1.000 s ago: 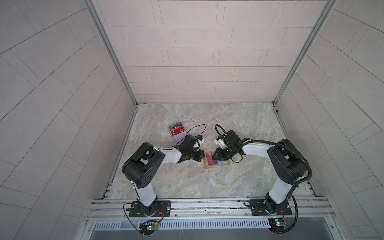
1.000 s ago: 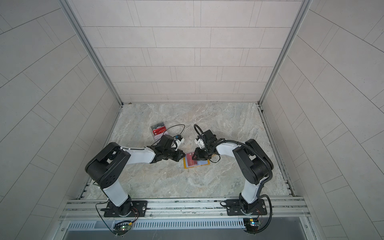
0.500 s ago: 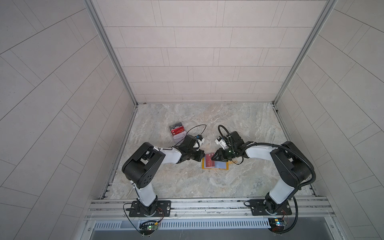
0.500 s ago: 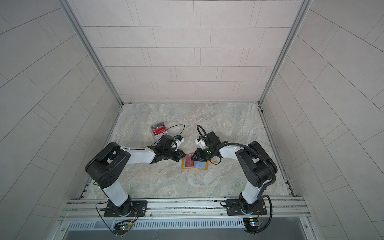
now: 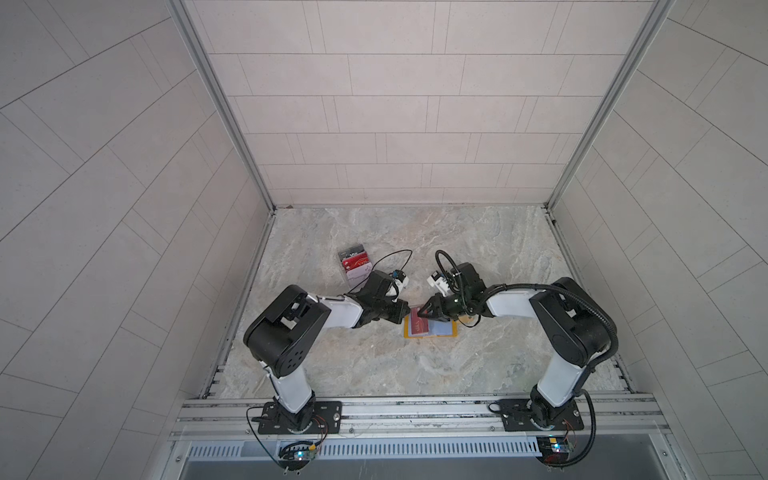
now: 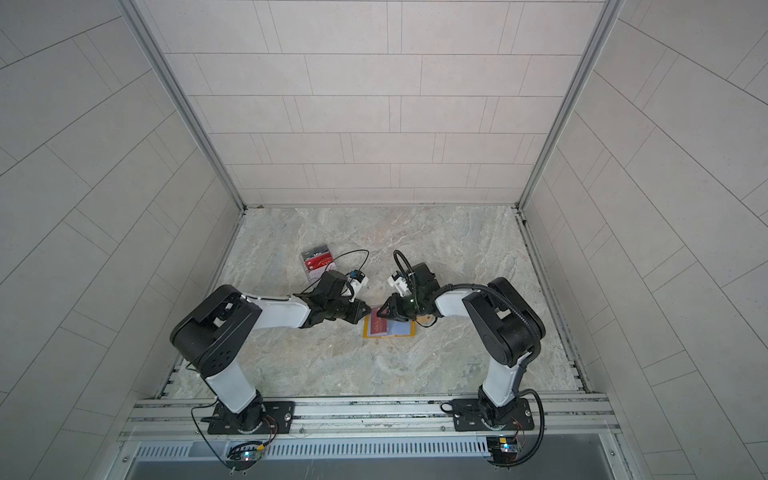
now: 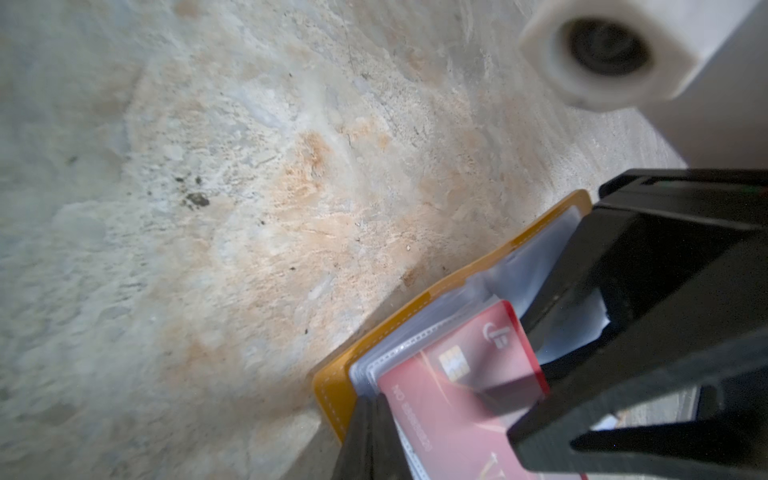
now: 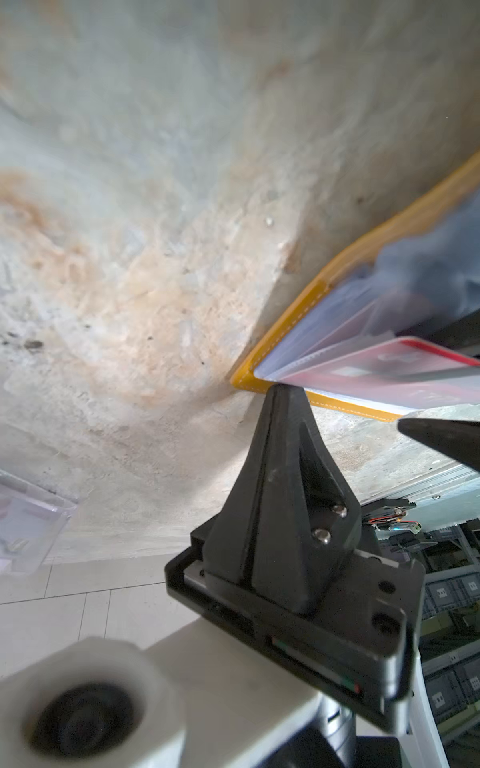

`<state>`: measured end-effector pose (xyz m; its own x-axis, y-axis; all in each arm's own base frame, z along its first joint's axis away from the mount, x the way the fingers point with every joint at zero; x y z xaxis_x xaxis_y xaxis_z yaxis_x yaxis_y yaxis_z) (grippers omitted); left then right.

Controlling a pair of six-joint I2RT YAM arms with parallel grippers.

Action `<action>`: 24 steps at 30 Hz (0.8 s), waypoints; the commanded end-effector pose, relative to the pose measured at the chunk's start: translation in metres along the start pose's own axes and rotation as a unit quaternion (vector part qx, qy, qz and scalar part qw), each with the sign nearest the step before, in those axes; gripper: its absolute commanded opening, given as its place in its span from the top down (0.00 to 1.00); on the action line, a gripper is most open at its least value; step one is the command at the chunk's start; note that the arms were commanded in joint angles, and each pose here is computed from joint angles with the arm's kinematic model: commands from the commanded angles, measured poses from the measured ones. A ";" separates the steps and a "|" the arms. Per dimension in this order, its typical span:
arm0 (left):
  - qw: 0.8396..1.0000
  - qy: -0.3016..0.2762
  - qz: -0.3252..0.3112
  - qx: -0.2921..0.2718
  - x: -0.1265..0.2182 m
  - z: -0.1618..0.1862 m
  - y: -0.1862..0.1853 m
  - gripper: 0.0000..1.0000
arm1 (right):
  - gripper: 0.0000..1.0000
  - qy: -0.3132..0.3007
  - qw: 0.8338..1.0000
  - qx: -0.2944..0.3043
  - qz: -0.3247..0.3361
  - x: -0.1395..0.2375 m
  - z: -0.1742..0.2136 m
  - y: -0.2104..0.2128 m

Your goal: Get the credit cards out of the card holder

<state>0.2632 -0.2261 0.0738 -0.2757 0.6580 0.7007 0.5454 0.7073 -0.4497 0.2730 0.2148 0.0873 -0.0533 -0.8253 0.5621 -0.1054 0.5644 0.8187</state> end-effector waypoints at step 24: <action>0.996 0.069 -0.045 0.034 -0.003 0.040 0.020 1.00 | 0.74 -0.016 0.997 -0.003 -0.074 -0.002 0.000 0.012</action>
<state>0.2630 -0.2251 0.0730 -0.2835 0.6631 0.6928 0.5487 0.7046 -0.4498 0.2694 0.2220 0.0850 -0.0553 -0.8735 0.4837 -0.0805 0.4868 0.8698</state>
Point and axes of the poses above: each gripper's point midway between its finger pads, its own x axis back along the fingers, its own y axis along the line the jaws close on, z = x × y, the point moved 8 cm from there along x, back along the fingers, and after that the axes turned 2 degrees about -x, right-handed, at the moved point
